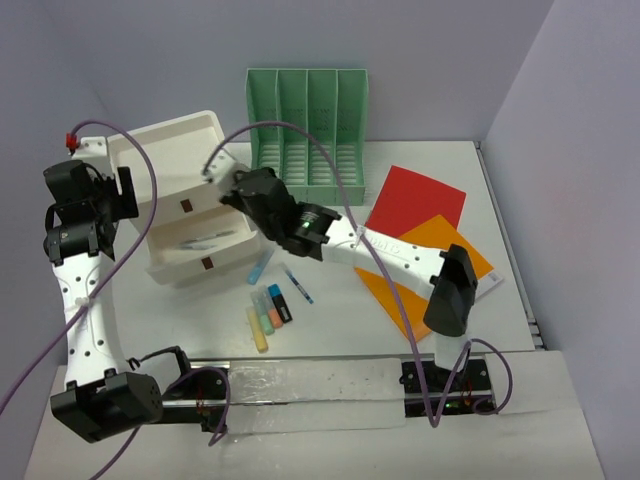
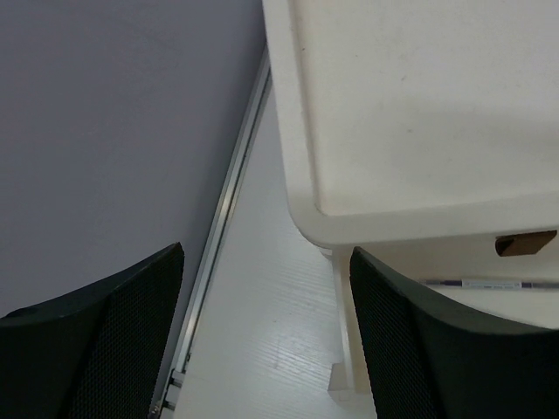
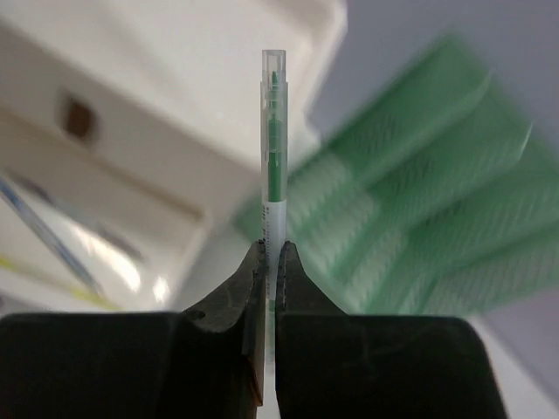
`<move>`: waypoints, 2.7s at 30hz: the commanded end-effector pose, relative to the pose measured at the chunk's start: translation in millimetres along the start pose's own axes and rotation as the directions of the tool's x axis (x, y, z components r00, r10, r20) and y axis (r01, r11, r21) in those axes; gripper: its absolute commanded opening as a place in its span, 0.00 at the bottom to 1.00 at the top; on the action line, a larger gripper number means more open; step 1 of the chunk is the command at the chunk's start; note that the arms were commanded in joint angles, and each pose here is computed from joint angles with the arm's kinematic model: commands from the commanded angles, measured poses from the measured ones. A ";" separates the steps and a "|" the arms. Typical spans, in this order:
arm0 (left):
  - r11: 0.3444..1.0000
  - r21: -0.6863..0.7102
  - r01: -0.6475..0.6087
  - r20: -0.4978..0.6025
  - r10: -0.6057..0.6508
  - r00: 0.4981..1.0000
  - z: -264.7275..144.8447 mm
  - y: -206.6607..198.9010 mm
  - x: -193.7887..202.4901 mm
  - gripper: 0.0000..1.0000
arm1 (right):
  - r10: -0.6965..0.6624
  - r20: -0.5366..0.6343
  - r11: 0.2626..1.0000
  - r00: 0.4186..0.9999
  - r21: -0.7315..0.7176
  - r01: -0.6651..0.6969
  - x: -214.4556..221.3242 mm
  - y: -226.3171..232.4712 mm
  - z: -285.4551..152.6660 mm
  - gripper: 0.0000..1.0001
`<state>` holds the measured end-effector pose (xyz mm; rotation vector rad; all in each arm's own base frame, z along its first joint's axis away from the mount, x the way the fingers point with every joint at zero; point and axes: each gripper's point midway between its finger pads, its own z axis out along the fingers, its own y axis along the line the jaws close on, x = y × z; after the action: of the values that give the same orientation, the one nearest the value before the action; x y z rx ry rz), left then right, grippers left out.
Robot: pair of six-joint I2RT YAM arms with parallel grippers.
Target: Organize the desk
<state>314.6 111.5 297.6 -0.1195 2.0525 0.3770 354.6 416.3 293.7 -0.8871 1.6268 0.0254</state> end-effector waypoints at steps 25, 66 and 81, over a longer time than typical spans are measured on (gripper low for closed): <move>0.992 -0.040 0.119 0.127 -0.114 0.985 -12.3 30.6 -40.0 0.85 | -0.287 0.348 0.931 0.893 -0.120 0.346 -67.6 123.7 42.4 0.67; -0.718 0.456 -0.526 0.878 0.460 0.133 -132.1 -407.0 225.4 0.75 | 0.877 -0.156 0.480 0.454 0.243 -0.843 259.0 -108.8 -126.4 0.77; -0.660 0.446 -0.604 0.839 0.543 0.027 -70.3 -417.3 246.0 0.70 | 0.891 -0.196 0.445 0.410 0.195 -0.874 271.6 -84.4 -127.5 0.76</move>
<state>218.1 -288.2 30.2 2.5126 1.3725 -0.3147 293.4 148.0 123.1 0.1708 2.2492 0.5874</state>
